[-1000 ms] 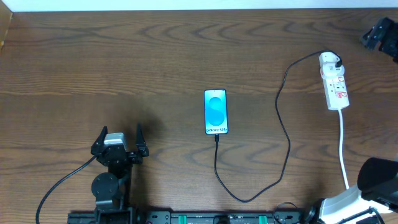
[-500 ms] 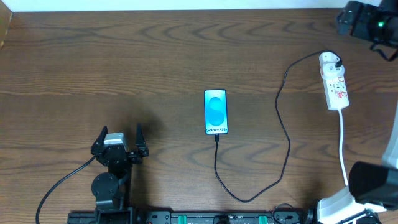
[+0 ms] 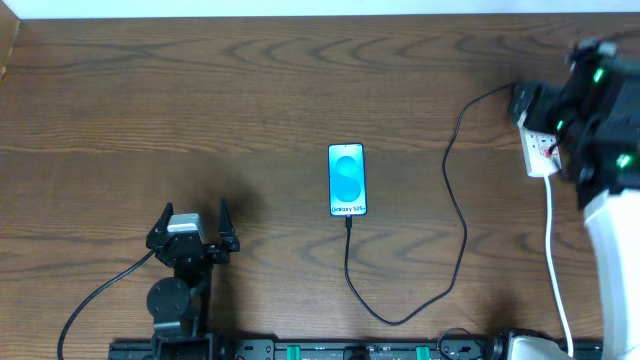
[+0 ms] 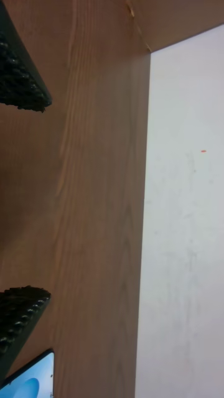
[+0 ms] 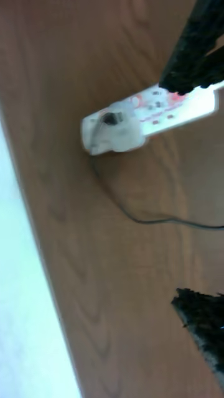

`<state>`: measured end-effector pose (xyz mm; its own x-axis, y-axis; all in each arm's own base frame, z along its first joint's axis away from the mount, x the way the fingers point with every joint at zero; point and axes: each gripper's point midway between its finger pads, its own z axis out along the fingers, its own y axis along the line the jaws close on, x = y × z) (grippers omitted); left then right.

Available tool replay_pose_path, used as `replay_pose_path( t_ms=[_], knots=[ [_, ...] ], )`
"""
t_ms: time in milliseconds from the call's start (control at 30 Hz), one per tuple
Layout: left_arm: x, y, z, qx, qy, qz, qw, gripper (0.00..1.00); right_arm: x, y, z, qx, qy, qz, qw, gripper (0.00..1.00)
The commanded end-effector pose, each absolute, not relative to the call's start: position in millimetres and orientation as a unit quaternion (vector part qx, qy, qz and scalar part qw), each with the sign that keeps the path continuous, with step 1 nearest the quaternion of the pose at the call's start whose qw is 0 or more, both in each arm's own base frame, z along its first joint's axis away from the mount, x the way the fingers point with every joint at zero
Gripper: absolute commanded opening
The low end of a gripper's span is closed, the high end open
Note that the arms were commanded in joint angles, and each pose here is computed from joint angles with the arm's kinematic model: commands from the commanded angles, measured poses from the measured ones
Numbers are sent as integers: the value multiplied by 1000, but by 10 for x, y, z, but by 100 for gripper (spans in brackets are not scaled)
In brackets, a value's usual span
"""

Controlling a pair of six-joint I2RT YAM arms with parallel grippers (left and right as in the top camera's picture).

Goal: Plug charger to phone and switch on socket

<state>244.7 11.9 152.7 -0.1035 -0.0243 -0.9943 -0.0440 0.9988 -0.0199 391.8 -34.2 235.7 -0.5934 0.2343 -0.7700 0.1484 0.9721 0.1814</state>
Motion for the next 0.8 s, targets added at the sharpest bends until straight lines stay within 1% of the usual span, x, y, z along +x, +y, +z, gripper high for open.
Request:
replay_pose_path(
  t_ms=[0,233,633,767],
  knots=[
    [2440,86,1382,-19,757,-3,653,90,3683,-265,2151,122,884,60,448,99],
    [2440,86,1382,-19,757,-3,653,90,3364,-145,1922,102,855,64,504,99],
    [2440,86,1382,-19,757,-3,653,90,2890,-86,1676,83,788,66,607,99],
    [2440,86,1382,-19,757,-3,653,90,2758,43,1581,37,761,61,644,99]
  ],
)
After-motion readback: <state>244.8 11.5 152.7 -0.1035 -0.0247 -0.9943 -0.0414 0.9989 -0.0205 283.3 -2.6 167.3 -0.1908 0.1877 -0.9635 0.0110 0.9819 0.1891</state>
